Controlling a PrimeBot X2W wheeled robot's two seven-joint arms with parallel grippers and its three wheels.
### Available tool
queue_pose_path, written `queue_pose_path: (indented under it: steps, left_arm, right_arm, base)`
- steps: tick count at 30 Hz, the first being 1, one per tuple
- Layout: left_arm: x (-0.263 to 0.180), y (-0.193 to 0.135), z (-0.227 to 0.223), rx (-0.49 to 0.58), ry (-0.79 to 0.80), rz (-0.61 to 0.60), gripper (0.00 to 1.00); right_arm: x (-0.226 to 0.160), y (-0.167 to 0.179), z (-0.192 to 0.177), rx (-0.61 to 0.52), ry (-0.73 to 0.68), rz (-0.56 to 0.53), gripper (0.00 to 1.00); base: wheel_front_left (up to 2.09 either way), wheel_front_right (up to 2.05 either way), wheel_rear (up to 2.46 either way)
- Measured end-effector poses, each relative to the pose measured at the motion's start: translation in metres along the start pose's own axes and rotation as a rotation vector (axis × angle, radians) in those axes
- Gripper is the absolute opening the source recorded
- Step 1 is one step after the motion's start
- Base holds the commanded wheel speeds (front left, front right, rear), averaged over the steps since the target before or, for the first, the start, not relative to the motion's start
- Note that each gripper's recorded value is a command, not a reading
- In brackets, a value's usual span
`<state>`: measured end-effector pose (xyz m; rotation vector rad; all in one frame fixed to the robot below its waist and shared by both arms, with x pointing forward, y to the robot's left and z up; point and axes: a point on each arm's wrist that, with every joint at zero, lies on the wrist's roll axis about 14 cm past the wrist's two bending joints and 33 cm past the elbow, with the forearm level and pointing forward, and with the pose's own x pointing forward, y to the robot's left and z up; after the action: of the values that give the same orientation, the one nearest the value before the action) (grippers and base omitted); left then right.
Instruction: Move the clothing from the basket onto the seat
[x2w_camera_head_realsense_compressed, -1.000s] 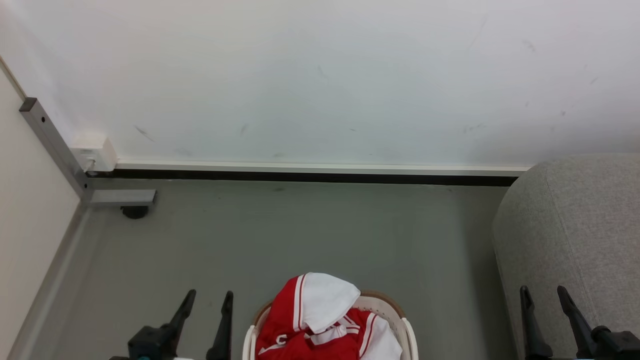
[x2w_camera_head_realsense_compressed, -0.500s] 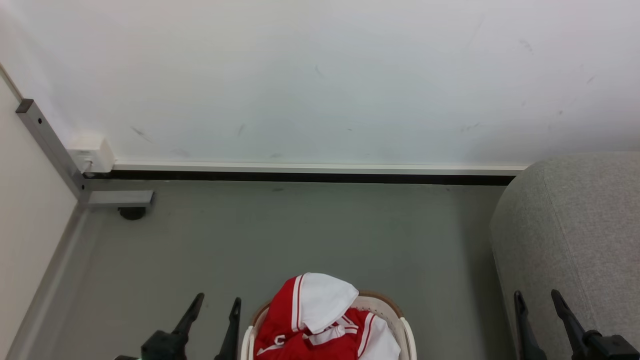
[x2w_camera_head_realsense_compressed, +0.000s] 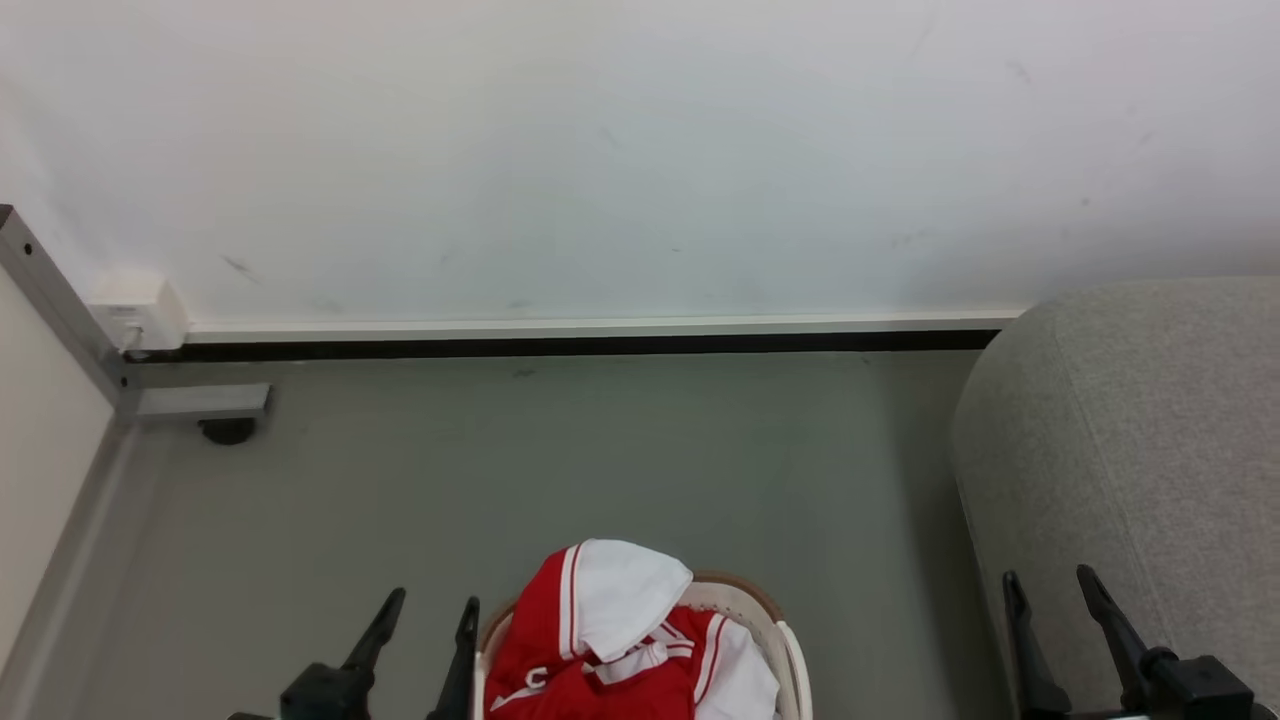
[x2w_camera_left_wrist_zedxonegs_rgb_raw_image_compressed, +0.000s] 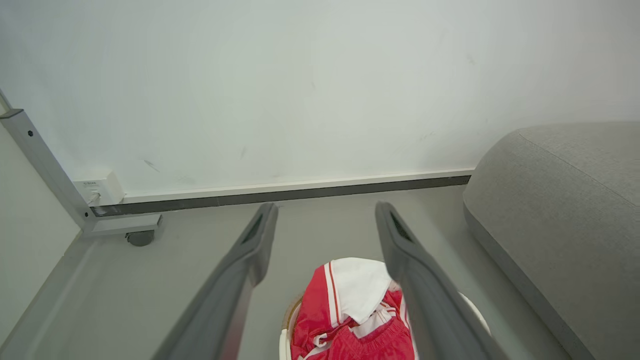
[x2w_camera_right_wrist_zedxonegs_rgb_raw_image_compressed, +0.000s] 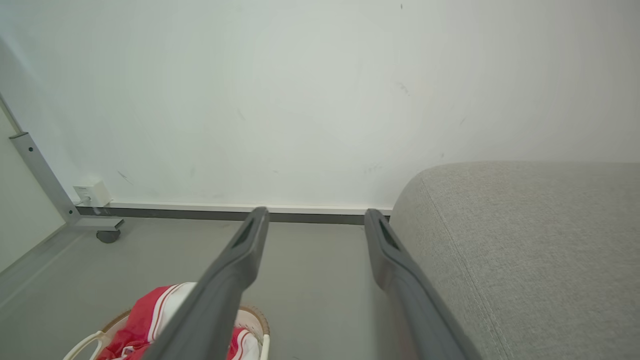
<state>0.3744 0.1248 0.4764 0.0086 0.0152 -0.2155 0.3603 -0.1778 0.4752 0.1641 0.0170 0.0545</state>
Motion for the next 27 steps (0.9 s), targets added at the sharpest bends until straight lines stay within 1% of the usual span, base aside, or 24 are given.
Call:
queue_pose_path:
  steps: [4,6,11,16,21,27]
  left_arm:
    - [0.012,-0.012,-0.005,0.005,0.016,-0.048,1.0]
    - [0.023,-0.021,-0.01,0.025,0.031,-0.089,1.0]
    - [0.053,-0.049,-0.039,0.066,0.113,-0.198,1.0]
    - [0.083,-0.073,-0.08,0.15,0.217,-0.314,1.0]
    - [0.108,-0.096,-0.126,0.229,0.341,-0.413,1.0]
    - [0.116,-0.107,-0.193,0.323,0.553,-0.505,1.0]
  right_arm:
    - [0.004,-0.002,0.007,0.003,-0.024,-0.005,1.0]
    - [0.008,-0.002,0.012,0.004,-0.039,-0.006,1.0]
    - [0.021,-0.004,0.018,0.01,-0.057,-0.011,1.0]
    - [0.037,-0.006,0.02,0.044,-0.069,-0.014,1.0]
    - [0.049,-0.014,0.014,0.066,-0.057,-0.032,1.0]
    - [0.063,-0.024,0.004,0.088,-0.036,-0.055,1.0]
  base:
    - [0.0,0.0,0.0]
    - [0.0,0.0,0.0]
    - [0.0,0.0,0.0]
    - [0.0,0.0,0.0]
    - [0.0,0.0,0.0]
    - [0.0,0.0,0.0]
